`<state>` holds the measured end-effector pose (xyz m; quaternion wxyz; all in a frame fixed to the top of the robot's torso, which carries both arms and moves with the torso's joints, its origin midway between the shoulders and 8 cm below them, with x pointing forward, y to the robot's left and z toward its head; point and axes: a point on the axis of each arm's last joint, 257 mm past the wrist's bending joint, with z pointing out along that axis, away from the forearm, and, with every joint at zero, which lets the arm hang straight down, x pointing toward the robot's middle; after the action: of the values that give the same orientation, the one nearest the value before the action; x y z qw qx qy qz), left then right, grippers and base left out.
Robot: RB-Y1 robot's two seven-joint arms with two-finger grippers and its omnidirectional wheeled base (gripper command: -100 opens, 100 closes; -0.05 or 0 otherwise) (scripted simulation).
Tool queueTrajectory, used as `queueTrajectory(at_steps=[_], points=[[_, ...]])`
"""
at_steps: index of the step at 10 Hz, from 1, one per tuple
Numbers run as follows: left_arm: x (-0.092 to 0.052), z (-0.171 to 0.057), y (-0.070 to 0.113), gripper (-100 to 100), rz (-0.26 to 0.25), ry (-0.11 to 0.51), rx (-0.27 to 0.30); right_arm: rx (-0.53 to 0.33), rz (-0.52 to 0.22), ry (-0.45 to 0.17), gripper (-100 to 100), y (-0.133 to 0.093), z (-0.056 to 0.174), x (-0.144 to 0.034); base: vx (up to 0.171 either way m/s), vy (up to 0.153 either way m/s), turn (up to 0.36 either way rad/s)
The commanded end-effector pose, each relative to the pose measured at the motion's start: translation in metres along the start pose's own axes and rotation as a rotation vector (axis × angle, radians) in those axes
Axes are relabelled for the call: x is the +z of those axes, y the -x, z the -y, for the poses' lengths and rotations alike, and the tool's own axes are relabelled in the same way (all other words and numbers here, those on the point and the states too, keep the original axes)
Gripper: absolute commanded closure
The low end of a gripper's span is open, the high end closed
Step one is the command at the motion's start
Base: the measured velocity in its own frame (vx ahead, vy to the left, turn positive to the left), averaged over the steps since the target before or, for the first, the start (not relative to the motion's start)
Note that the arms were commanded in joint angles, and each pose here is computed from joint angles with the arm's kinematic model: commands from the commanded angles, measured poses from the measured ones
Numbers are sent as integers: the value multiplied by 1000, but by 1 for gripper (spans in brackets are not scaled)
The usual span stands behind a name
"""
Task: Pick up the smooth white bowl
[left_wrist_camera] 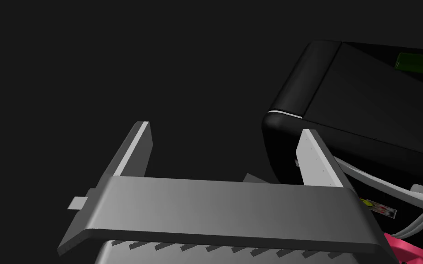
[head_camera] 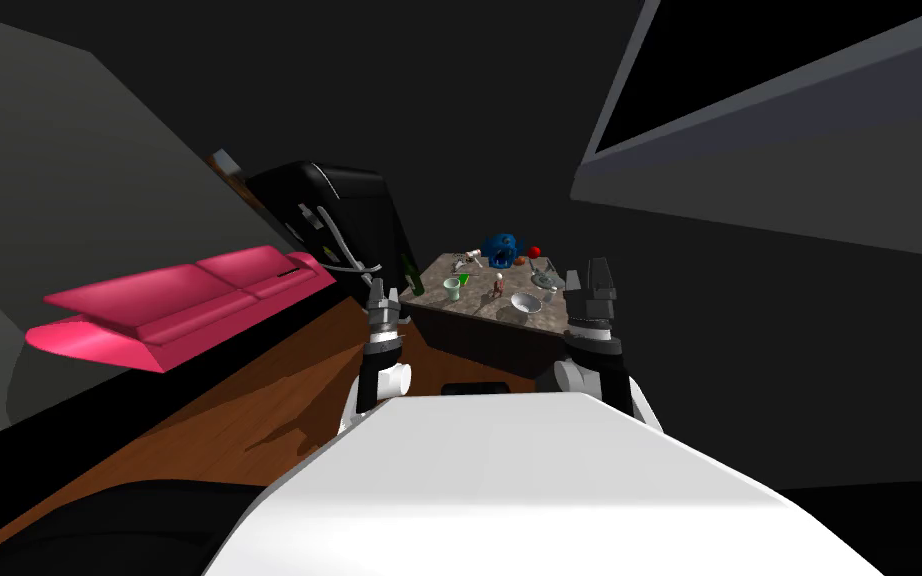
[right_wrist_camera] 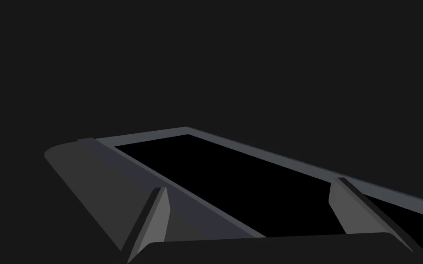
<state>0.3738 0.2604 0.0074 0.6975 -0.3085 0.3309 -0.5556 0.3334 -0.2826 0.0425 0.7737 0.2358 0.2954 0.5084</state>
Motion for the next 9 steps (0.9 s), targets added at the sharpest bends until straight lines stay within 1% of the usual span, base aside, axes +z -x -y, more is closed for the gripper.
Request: queueTrajectory(at_steps=[1, 2, 4, 7, 8, 9], points=[[0, 0, 0, 0, 0, 0, 0, -5, -33, -2, -100, -5, 2, -1, -51, 42, 41], [0, 0, 0, 0, 0, 0, 0, -9, -61, -7, -100, -9, 5, -3, -98, 75, 62], [0, 0, 0, 0, 0, 0, 0, -18, -127, -27, -100, -18, 14, -8, -153, 107, 86], [0, 0, 0, 0, 0, 0, -1, -34, -234, -87, -100, -32, 38, -24, -154, 152, 143], [0, 0, 0, 0, 0, 0, 0, -37, -243, -86, -100, -33, 38, -24, -106, 110, 35], [0, 0, 0, 0, 0, 0, 0, -46, -284, -113, -100, -37, 48, -32, -91, 95, 136]])
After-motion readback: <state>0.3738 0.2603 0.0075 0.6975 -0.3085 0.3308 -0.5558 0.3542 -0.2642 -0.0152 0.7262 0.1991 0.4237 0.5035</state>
